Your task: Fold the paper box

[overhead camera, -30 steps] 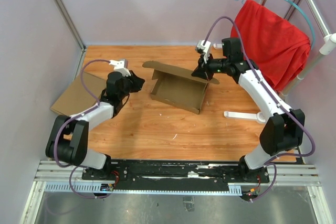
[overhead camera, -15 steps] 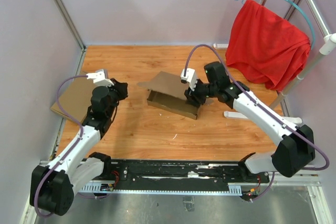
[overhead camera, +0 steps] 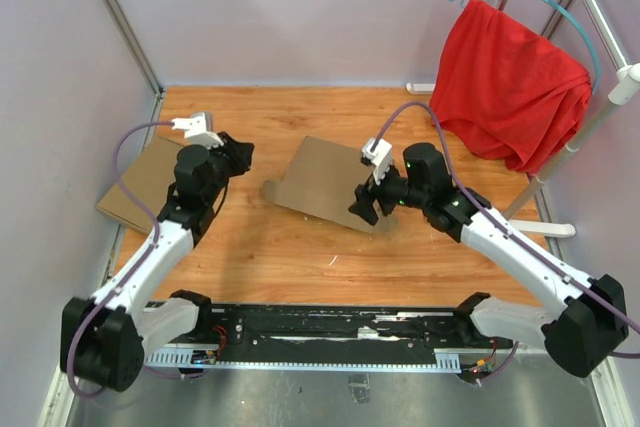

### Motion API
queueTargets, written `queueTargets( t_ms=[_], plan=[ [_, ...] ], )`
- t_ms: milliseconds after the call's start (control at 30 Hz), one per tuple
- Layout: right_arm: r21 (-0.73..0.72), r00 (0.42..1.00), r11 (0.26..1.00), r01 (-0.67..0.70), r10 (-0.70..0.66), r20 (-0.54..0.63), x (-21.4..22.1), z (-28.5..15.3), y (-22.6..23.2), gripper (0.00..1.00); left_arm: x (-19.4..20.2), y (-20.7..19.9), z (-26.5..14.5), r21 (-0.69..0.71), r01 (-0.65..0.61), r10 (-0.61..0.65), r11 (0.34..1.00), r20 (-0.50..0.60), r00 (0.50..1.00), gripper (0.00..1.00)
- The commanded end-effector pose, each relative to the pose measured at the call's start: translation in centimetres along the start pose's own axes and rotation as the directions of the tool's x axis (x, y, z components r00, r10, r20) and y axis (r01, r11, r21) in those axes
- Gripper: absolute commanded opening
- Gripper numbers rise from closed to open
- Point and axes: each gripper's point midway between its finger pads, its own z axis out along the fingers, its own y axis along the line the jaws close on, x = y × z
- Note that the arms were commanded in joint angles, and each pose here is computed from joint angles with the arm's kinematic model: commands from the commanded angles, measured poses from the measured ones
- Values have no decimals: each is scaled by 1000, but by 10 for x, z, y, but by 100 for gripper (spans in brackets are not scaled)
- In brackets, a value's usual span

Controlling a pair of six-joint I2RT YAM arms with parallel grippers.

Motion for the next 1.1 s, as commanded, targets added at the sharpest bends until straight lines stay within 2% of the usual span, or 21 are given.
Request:
queueTargets(
  t_ms=[0, 100, 167, 300, 667, 833, 933, 1067],
  plan=[
    [171, 989, 975, -140, 128, 78, -42, 18, -39, 72, 15, -41, 30, 195, -7, 30, 981, -119, 992, 24],
    [223, 970, 947, -231, 243, -27, -23, 52, -59, 63, 34, -56, 47, 273, 5, 56, 962, -214, 975, 23],
    [263, 944, 926, -272, 309, -111, -10, 70, -70, 53, 47, -62, 56, 303, -8, 90, 953, -256, 962, 23],
    [303, 880, 899, -317, 398, -259, 32, 95, -77, 46, 79, -59, 75, 281, -45, 151, 959, -370, 916, 24],
    [343, 827, 883, -321, 438, -352, 68, 105, -86, 44, 135, -33, 82, 204, -74, 170, 976, -504, 847, 24],
    [380, 852, 871, -311, 433, -294, 57, 97, -93, 46, 148, -26, 80, 186, -67, 156, 980, -517, 841, 25],
    [405, 875, 848, -342, 445, -193, 38, 83, -98, 59, 151, -28, 77, 210, -47, 149, 977, -503, 852, 28],
    [448, 826, 750, -487, 562, -42, 20, 57, -108, 68, 159, -28, 75, 224, -26, 140, 974, -510, 849, 30]
  ],
)
